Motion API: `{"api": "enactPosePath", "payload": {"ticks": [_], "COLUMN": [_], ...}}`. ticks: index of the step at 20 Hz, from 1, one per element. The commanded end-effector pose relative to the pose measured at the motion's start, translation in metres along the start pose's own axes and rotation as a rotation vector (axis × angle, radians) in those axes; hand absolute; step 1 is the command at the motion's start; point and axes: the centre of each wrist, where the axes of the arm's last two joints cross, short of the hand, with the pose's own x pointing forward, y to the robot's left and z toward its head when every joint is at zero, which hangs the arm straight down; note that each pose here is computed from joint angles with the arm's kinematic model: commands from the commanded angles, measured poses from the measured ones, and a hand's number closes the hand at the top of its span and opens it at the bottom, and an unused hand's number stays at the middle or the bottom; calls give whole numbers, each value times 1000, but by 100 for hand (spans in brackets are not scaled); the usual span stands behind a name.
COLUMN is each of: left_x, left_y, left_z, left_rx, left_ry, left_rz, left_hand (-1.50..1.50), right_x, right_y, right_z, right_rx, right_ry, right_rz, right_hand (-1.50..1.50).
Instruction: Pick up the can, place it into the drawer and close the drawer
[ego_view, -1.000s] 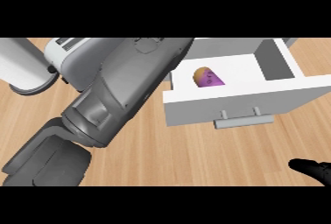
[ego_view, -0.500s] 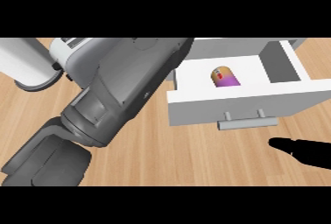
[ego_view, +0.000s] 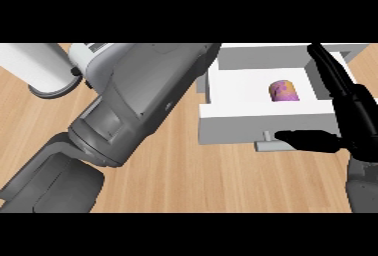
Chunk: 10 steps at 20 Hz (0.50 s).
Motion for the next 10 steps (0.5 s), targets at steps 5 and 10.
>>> {"api": "enactPosePath", "payload": {"ticks": [5,10], "left_x": [15,0], "left_y": [0,26], "left_z": [-1,-11], "left_rx": [-47,-21], "left_ry": [-4,4], "left_rz": [10,21], "left_hand": [-150,-150], "right_x": [-17,-49], "right_y": [61,103], "right_z": [-38,-34], "right_rx": [92,76], "right_ry": [21,5], "right_rz": [237,281], "right_hand": [-150,-150]}}
